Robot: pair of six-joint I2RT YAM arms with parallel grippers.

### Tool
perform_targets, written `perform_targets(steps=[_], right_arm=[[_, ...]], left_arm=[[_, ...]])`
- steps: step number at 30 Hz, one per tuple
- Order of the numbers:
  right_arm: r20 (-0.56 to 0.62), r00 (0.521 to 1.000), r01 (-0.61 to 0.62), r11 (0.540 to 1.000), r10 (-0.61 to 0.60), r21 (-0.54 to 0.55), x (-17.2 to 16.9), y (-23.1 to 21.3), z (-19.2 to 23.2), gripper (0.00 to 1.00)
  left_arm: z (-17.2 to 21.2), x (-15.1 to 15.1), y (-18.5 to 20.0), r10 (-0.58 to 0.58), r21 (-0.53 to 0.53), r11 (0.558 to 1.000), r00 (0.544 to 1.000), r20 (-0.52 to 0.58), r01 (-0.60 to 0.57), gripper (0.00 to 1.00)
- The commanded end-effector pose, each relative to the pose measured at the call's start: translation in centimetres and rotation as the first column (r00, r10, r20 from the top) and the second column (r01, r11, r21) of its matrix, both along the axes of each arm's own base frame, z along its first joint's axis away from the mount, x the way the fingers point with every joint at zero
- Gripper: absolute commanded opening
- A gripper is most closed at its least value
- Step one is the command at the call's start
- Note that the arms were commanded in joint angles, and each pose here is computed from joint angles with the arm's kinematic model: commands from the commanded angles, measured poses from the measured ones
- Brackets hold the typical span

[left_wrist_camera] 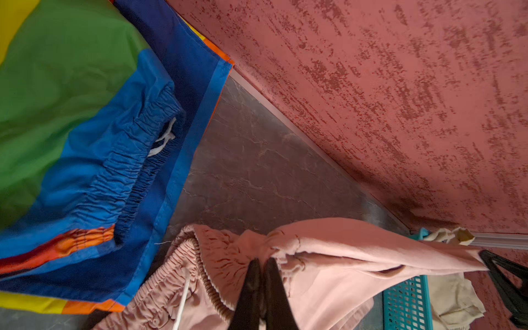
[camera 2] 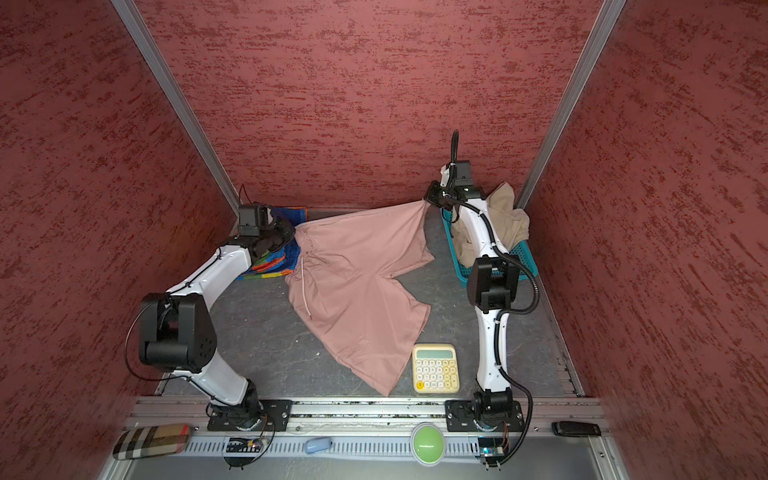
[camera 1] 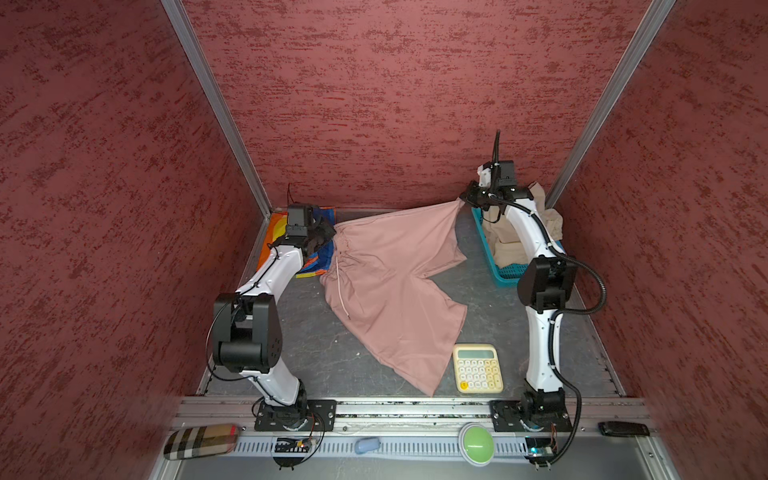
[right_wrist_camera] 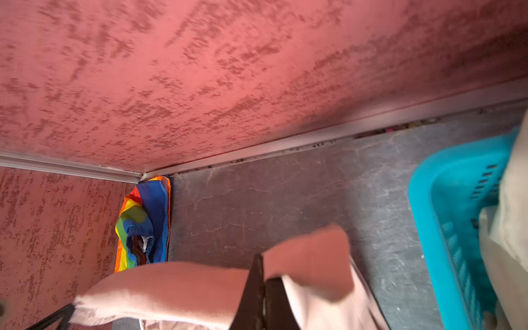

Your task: Fold and stack the shorts

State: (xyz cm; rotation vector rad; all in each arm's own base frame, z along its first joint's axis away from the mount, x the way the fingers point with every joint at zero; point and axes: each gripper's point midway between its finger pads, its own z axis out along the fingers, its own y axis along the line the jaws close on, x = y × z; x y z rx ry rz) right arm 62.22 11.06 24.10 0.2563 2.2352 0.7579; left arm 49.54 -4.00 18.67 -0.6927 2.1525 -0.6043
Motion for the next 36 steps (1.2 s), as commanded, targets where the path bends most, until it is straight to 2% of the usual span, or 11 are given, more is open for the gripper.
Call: perform_targets(steps=[1,4,6,10,12,14,20,25,30,33,36], right_arm=[[0.201,0.979,0.025,0.999,-0.019,-0.03,0.0,-0.6,7.7,0.0],[0.244,0.969,0.028,0.999,-0.02,-0.033,-0.4,-0.7,10.5,0.0],[0.231,0.973,0.004,0.999,0.004,-0.034,-1.5,-0.2,11.5,0.0],[0.17,0.983,-0.046,0.987,0.072,-0.155,-6.6,3.0,10.6,0.0],[0.188,0.979,-0.06,0.99,0.084,-0.128,-10.0,4.4,9.9,0.0],[0.134,0.987,-0.087,0.995,0.093,-0.045,-14.0,5.4,7.2,0.0],[-0.076,0.992,-0.098,0.994,0.102,0.054,-25.2,7.6,-3.7,0.0],[-0.252,0.963,-0.066,0.99,0.095,0.123,-30.9,8.0,-12.0,0.0],[-0.361,0.93,-0.053,0.996,0.074,0.069,-32.2,7.4,-17.5,0.0],[-0.402,0.914,-0.048,0.998,0.061,0.043,-30.7,7.4,-19.6,0.0],[-0.393,0.919,-0.035,0.999,0.029,-0.009,-27.3,6.8,-20.2,0.0]], left_arm=[[1.6,2.7,0.9,-0.007,-0.033,0.999,0.996,0.088,0.009,0.0],[3.2,4.6,0.6,-0.036,-0.045,0.998,0.991,0.128,0.042,0.0],[4.1,5.1,0.6,-0.045,-0.05,0.997,0.988,0.148,0.053,0.0],[5.6,4.1,2.9,0.013,-0.084,0.996,0.986,0.165,0.001,0.0],[5.4,2.6,4.1,0.039,-0.096,0.995,0.989,0.144,-0.025,0.0],[4.5,0.4,4.8,0.059,-0.1,0.994,0.993,0.098,-0.049,0.0],[-0.5,-6.4,4.7,0.093,-0.134,0.986,0.995,-0.039,-0.098,0.0],[-5.3,-10.9,3.8,0.096,-0.144,0.982,0.983,-0.154,-0.119,0.0],[-8.7,-13.7,3.4,0.099,-0.152,0.979,0.967,-0.233,-0.137,0.0],[-10.0,-14.2,2.9,0.093,-0.181,0.973,0.962,-0.257,-0.143,0.0],[-11.0,-13.8,2.4,0.081,-0.217,0.966,0.959,-0.272,-0.143,0.0]])
